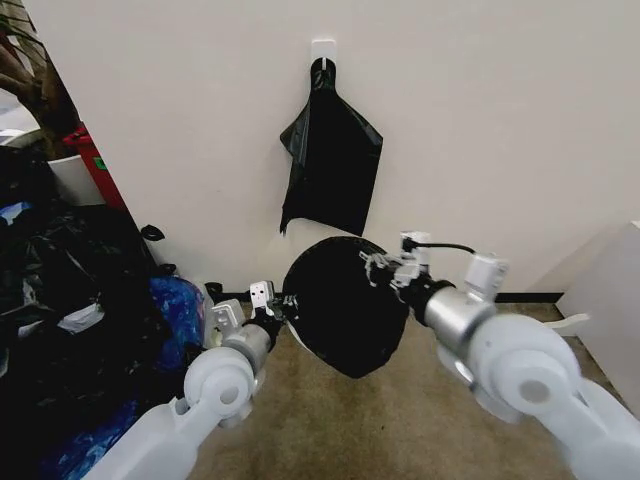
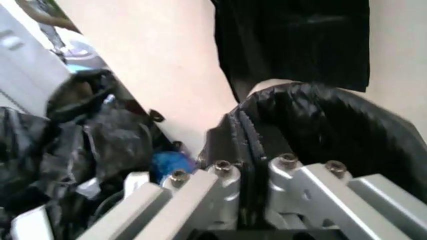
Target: Place the garbage bag over the trash bin.
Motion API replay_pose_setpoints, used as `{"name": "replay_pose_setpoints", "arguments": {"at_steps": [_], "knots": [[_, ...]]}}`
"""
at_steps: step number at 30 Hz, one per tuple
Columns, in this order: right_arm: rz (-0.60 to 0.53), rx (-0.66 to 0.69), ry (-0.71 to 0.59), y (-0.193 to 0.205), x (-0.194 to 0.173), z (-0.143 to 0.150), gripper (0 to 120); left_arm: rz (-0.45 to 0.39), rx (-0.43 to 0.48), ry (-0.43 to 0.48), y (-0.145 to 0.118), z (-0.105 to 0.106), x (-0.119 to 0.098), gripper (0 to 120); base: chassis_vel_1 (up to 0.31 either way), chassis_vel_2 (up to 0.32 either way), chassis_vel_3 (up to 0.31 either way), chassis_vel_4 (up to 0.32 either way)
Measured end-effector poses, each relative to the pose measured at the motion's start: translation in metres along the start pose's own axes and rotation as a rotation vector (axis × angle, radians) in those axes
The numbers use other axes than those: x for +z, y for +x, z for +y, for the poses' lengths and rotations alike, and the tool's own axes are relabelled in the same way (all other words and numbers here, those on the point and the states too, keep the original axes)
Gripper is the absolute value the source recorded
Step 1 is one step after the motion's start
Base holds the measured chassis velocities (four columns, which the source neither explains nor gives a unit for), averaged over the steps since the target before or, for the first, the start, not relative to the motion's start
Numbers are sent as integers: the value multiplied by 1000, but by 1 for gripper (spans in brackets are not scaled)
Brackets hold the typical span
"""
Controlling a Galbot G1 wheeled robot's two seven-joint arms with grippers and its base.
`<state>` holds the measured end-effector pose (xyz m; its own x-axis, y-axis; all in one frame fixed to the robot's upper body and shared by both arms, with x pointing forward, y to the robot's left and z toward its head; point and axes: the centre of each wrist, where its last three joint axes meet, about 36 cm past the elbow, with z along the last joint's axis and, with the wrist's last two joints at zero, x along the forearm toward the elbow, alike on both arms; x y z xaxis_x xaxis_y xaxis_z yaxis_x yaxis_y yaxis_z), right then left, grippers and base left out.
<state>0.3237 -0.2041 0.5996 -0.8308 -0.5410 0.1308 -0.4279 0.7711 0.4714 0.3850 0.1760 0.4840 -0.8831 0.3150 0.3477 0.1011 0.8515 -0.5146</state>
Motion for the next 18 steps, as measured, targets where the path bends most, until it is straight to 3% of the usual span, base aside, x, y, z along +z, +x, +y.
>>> {"name": "replay_pose_setpoints", "arguments": {"at_steps": [8,12,18], "knots": [[-68,-16,-24,24,37,0,30,8,-30,86,-3,3,-15,1,0,0,0,0],[-62,62,-111,37,69,1,50,25,-58,162,-11,7,-24,1,0,0,0,0],[-34,173,-188,49,92,2,68,33,-65,214,-17,4,-33,1,0,0,0,0]]}}
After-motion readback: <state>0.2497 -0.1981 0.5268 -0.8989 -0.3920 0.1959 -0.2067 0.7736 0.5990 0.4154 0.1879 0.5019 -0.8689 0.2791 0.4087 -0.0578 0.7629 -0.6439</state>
